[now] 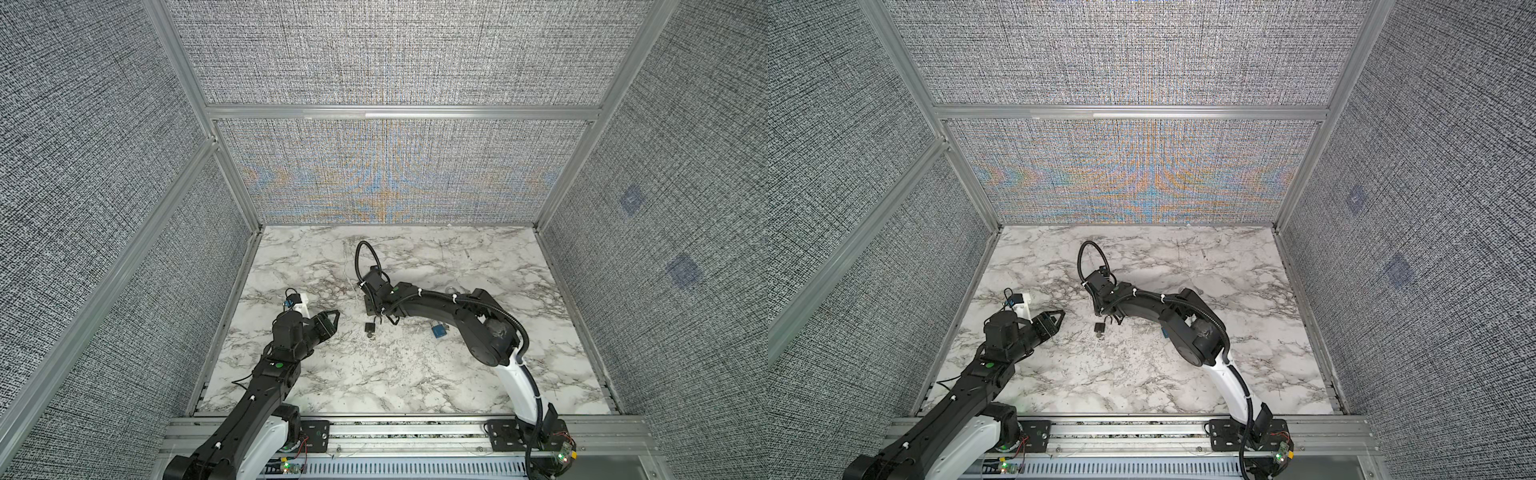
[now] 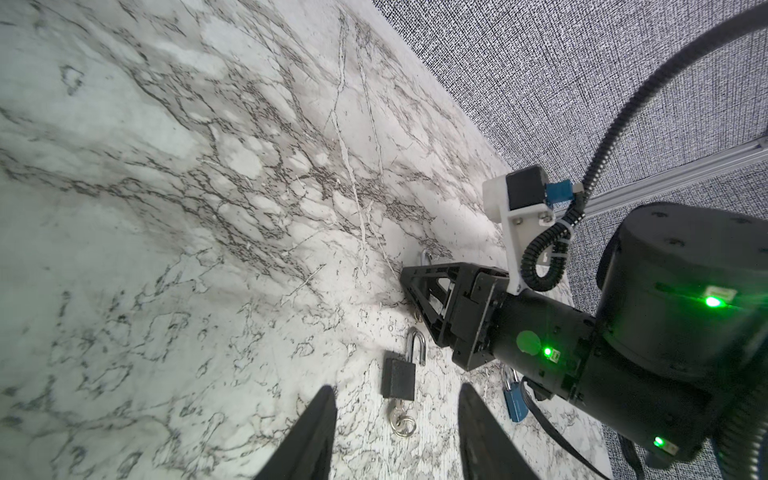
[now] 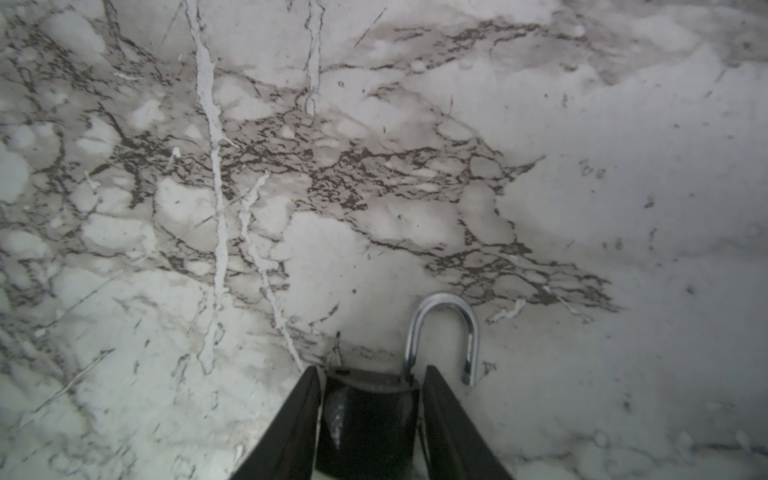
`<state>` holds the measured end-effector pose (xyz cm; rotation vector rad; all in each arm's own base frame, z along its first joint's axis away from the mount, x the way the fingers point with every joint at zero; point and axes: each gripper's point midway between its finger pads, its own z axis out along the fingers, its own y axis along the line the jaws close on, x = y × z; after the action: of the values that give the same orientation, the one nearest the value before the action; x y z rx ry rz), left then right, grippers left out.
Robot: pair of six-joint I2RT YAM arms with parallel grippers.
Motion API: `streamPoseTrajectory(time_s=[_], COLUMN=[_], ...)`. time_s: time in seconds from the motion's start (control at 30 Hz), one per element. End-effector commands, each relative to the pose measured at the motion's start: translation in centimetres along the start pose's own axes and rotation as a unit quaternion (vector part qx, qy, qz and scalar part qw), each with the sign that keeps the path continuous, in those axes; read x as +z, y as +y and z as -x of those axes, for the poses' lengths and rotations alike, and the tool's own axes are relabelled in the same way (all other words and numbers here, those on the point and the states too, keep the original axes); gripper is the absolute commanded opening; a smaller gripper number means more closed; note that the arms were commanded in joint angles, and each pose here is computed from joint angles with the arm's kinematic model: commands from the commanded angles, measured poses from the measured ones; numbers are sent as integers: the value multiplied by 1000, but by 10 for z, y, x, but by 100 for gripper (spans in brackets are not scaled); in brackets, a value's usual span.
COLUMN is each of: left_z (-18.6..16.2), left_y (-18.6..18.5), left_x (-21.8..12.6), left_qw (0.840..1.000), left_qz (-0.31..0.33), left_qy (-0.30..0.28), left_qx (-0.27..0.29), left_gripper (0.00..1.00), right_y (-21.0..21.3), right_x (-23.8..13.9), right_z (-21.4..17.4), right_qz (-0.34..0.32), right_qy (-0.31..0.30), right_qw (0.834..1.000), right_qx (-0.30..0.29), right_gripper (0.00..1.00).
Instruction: Lock with the key
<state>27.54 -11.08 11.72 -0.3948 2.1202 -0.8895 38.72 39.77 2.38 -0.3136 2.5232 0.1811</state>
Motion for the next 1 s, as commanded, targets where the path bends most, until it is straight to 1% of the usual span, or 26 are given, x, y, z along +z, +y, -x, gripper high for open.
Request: streamPoseTrajectory(time_s=[0.0,0.27,0.33,0.43,0.6,0.97], left_z=[5,5,5,6,6,7], left_y=[-6,-5,-5,-5,-4,-4], left_x=[-1,-2,-2,-3,-5,-5], left_qw=[1000,1000,1000,1000,1000,1000], left_qz=[-12,-12,-12,-11,-10,-9], left_qy=[-10,-10,-10,-11,-12,-14], left_qx=[2,-1,-1,0,0,-1], left_gripper=[50,50,50,50,50,50], right_y=[-12,-14,-15,-15,-15,-14], right_x=[6,10,10,8,1,-4], right_z=[-25,-30,-30,-29,-28,-32], right_qz=[-29,-41,-44,-47,-48,-48], right_qy=[51,65,66,66,64,69], right_qw=[998,997,997,996,996,996], right_qx=[-17,-23,-25,-26,-30,-33], right_gripper=[40,39,36,35,40,41])
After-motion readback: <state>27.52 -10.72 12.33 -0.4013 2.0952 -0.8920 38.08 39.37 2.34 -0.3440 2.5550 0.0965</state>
